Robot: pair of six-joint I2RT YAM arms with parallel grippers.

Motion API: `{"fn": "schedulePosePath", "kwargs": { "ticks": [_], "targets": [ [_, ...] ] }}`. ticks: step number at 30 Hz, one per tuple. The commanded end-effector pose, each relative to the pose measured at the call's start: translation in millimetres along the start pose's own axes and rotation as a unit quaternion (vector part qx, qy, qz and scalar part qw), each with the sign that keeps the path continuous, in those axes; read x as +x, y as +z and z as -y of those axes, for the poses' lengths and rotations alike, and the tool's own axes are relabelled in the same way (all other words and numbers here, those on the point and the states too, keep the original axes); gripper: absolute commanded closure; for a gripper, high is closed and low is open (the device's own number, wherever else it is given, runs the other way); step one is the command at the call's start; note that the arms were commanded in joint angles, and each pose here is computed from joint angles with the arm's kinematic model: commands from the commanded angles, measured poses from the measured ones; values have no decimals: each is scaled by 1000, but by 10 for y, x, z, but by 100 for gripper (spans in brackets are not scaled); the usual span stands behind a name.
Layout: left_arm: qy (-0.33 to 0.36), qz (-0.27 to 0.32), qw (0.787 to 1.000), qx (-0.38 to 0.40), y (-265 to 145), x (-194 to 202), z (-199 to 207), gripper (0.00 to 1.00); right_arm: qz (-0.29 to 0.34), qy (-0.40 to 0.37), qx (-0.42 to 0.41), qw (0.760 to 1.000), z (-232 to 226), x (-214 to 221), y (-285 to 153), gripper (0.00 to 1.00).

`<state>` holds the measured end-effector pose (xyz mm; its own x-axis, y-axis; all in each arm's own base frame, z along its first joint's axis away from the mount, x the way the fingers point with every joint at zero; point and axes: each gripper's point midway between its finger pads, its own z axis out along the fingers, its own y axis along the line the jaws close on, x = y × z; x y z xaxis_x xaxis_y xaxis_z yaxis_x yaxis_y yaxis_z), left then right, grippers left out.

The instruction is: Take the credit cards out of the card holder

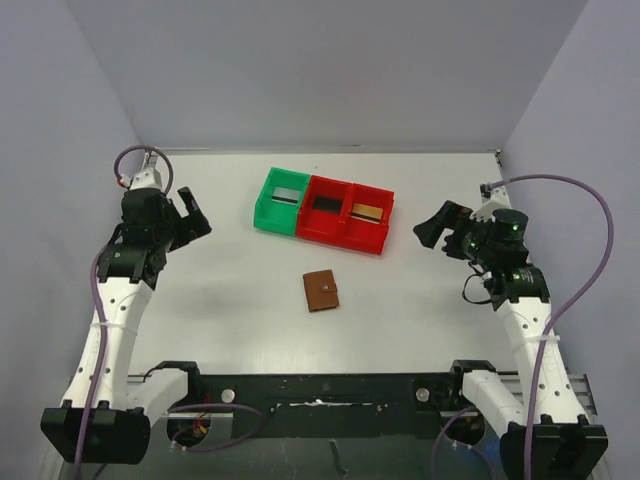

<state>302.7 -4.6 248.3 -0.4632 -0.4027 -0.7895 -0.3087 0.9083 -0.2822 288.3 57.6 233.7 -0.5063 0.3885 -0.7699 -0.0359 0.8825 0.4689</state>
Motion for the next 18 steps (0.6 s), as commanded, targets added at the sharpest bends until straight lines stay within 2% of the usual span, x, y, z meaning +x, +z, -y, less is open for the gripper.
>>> {"fn": "schedulePosePath", "kwargs": {
  "ticks": [1, 5, 9, 11, 13, 15, 18],
  "targets": [
    [4, -28, 997, 75, 16, 59, 277, 4, -65, -9, -104, 992, -487, 248, 131, 4],
    [-12, -56, 988, 147, -42, 292, 468, 4, -120, -66, -37, 990, -549, 646, 252, 5],
    [-28, -85, 983, 161, -72, 533, 465, 7, -160, -105, 7, 982, -709, 1062, 304, 12],
    [-38, -91, 982, 163, -86, 615, 447, 11, -166, -120, 24, 979, -774, 1194, 325, 19],
    [-46, -89, 981, 168, -120, 634, 450, 22, -159, -127, 43, 978, -819, 1244, 352, 22],
    [-52, -82, 981, 169, -142, 628, 445, 23, -160, -126, 52, 978, -853, 1301, 375, 37],
    [-57, -83, 981, 166, -155, 642, 432, 21, -164, -116, 49, 978, -878, 1370, 416, 40]
  ]
}}
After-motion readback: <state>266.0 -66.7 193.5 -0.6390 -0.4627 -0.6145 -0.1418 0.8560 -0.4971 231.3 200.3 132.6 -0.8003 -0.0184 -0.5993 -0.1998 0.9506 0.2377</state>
